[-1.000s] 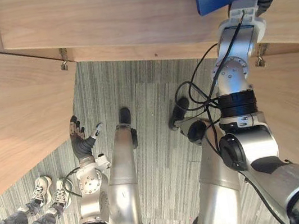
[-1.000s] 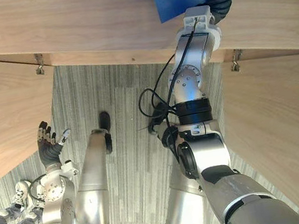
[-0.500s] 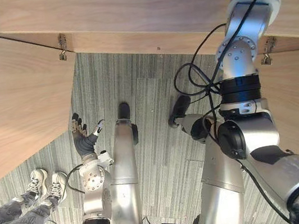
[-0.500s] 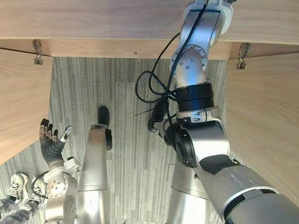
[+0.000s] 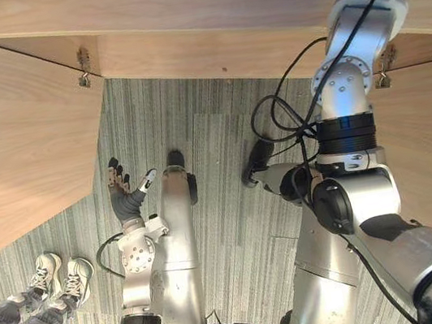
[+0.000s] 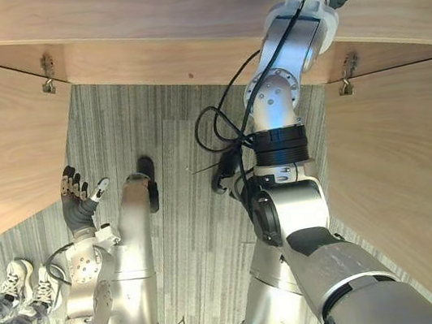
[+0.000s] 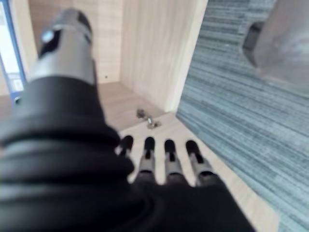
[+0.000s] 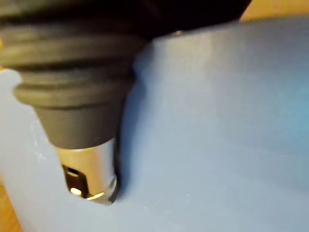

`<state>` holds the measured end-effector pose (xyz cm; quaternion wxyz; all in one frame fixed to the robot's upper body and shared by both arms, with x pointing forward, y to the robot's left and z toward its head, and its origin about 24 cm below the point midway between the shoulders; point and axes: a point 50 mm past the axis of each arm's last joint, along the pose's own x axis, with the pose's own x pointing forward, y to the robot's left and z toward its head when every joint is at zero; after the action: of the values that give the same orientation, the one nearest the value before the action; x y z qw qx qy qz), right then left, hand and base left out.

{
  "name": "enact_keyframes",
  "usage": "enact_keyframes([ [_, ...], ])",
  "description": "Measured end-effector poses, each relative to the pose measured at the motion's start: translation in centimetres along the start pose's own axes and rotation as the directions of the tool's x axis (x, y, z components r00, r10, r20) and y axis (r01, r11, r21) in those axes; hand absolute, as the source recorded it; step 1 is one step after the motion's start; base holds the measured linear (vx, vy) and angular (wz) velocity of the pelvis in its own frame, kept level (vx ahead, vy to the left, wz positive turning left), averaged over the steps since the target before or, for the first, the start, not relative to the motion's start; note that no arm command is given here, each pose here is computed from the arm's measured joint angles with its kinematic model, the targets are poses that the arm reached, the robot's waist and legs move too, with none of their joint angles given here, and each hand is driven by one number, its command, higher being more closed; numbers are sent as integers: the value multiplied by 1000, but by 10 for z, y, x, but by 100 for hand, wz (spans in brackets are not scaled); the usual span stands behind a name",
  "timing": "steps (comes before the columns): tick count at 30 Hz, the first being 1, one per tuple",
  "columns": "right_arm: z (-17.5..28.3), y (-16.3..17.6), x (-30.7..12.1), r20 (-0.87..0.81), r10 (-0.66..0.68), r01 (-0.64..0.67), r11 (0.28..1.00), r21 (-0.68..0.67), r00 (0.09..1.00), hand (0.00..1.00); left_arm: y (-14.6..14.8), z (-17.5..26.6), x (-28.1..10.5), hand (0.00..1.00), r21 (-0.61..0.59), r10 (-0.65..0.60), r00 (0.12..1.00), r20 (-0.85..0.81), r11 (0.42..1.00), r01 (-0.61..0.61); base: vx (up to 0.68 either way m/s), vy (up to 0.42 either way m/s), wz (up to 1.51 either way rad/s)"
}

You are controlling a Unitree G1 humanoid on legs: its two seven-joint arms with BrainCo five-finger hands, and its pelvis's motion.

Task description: Walk over to the cabinet, pick up the folder, carry it to the office cabinet, place the folder inside the office cabinet, then close the office cabinet door

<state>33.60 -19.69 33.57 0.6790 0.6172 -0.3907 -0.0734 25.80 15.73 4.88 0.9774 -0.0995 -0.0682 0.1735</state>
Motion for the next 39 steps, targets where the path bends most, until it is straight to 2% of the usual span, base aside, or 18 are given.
enact_keyframes([
  [15,-3,20,15,-32,69,-72,992,-109,997,0,-2,-2,-1,0,7,4,1000,-14,1000,-3,-6,33,-1],
  [21,-2,12,22,-37,31,-37,986,-164,999,0,-3,-3,-1,0,11,6,1000,-24,1000,-6,-6,28,6],
  [28,1,5,23,-32,8,-13,985,-169,999,0,-1,-5,-2,0,15,28,999,-33,1000,-28,-3,26,-3],
  [39,-12,-32,-6,-71,-88,79,989,-125,994,0,5,-10,0,0,37,59,995,-76,998,-56,-14,47,-8],
])
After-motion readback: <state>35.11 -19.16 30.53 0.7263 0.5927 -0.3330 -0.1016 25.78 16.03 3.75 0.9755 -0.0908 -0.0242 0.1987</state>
